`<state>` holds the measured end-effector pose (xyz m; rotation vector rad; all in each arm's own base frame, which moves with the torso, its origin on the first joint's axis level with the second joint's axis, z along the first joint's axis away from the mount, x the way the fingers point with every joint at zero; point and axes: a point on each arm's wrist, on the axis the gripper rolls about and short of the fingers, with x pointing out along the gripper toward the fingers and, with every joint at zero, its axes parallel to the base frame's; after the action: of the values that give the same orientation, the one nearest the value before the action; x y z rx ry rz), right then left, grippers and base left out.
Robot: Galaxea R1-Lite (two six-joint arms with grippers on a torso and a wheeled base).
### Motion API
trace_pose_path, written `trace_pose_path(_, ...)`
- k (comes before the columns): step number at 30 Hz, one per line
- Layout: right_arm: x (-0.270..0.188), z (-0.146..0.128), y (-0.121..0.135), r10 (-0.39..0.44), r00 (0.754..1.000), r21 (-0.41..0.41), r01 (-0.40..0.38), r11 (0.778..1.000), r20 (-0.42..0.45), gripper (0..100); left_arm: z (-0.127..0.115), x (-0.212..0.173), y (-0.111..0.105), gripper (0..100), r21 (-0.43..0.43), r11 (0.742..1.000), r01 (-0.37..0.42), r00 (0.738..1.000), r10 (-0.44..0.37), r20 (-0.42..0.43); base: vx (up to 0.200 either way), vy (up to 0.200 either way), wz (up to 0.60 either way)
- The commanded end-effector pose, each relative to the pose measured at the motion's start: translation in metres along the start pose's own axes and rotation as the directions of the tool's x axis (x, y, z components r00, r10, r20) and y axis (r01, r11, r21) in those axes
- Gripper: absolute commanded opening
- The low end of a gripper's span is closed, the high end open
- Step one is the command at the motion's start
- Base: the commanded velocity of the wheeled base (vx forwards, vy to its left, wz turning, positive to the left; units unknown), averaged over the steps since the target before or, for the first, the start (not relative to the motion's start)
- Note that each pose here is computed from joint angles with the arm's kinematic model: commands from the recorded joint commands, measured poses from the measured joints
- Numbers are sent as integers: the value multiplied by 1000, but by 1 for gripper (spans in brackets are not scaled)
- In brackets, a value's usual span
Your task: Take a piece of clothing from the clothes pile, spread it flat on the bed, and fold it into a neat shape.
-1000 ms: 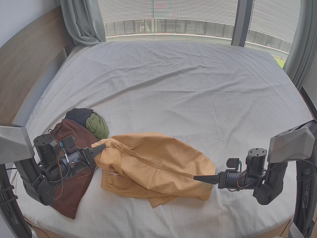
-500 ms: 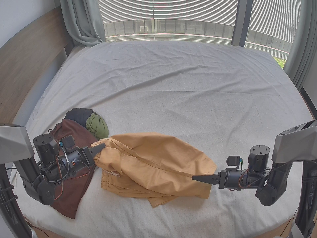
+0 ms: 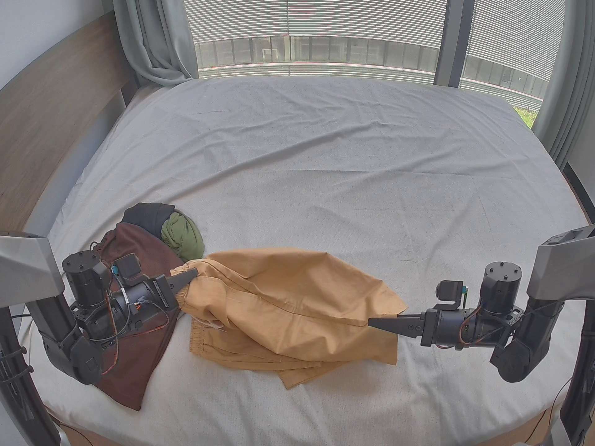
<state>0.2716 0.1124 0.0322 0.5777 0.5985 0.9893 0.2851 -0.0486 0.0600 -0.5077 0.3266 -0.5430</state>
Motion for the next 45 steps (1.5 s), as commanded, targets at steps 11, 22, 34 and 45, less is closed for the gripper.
trace_pose_path(11, -8, 7, -3, -18, 999, -5, 18, 1000, 32, 100, 0, 0, 0, 0, -1, 1000, 0, 1000, 0, -1, 0, 0, 0)
trace_pose_path(22, 0, -9, -15, -34, 999, 23, 35, 999, -22, 100, 0, 0, 0, 0, 1, 1000, 0, 1000, 0, 1, 0, 0, 0)
trace_pose_path(34, 19, -28, -48, -62, 995, 25, 64, 998, -78, 100, 0, 0, 0, 0, 1, 1000, 0, 1000, 0, 1, 0, 0, 0)
trace_pose_path(45, 30, -31, -59, -60, 995, 22, 62, 998, -83, 100, 0, 0, 0, 0, 1, 1000, 0, 1000, 0, 1, 0, 0, 0)
